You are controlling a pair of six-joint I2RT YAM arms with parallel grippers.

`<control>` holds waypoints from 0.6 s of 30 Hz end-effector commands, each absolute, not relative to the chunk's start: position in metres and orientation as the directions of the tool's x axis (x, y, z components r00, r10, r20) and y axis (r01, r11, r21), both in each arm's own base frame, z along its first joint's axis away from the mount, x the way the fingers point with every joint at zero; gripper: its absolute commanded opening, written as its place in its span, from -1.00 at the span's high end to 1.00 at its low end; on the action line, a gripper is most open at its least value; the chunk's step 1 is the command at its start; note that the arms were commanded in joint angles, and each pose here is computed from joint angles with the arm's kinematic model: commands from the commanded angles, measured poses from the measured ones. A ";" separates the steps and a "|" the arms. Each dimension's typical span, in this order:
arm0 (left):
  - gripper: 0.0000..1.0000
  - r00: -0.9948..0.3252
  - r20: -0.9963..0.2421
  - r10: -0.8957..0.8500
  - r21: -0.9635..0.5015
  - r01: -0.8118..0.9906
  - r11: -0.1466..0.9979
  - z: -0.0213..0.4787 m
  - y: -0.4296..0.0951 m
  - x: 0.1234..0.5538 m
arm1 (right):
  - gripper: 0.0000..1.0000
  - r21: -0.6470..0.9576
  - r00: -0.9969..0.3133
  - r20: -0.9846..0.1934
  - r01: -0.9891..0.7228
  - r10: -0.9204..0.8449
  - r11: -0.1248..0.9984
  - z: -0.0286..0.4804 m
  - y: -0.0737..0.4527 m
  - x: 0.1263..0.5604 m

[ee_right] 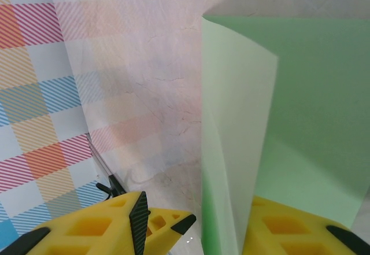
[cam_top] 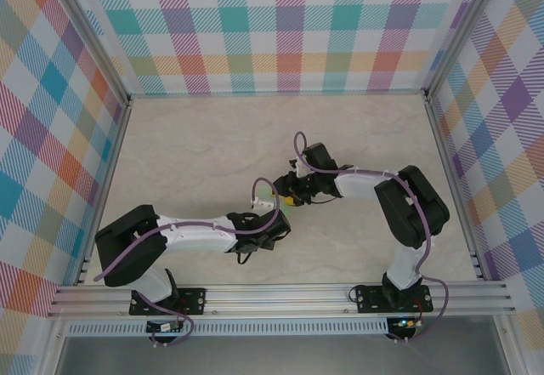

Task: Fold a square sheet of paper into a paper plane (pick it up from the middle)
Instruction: Fourth fold the wing at the center of the table.

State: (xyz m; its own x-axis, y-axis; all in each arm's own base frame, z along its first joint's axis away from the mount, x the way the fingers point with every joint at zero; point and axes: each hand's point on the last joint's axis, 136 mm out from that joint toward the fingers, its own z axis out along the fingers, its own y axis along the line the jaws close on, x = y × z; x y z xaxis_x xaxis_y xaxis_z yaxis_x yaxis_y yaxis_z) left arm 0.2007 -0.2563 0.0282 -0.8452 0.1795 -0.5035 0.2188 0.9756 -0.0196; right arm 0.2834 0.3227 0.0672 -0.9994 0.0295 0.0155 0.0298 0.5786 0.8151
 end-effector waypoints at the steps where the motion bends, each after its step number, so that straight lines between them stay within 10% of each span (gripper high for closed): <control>1: 0.13 -0.828 -0.535 0.169 -0.022 0.214 0.977 0.032 -0.261 0.203 | 0.16 0.821 -1.000 0.016 0.023 0.017 0.570 0.069 0.326 0.286; 18: 0.43 -0.823 -0.544 0.166 -0.007 0.202 0.979 0.030 -0.255 0.202 | 0.16 0.814 -1.000 0.019 0.025 0.015 0.580 0.068 0.324 0.285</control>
State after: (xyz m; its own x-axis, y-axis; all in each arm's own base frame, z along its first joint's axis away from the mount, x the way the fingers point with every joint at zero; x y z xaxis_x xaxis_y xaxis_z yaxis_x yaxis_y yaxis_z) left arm 0.2031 -0.2599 0.0308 -0.8347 0.1555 -0.5283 0.2028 0.9787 -0.0322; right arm 0.2814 0.3214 0.0630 -0.9991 0.0298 0.0310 0.0426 0.5874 0.8082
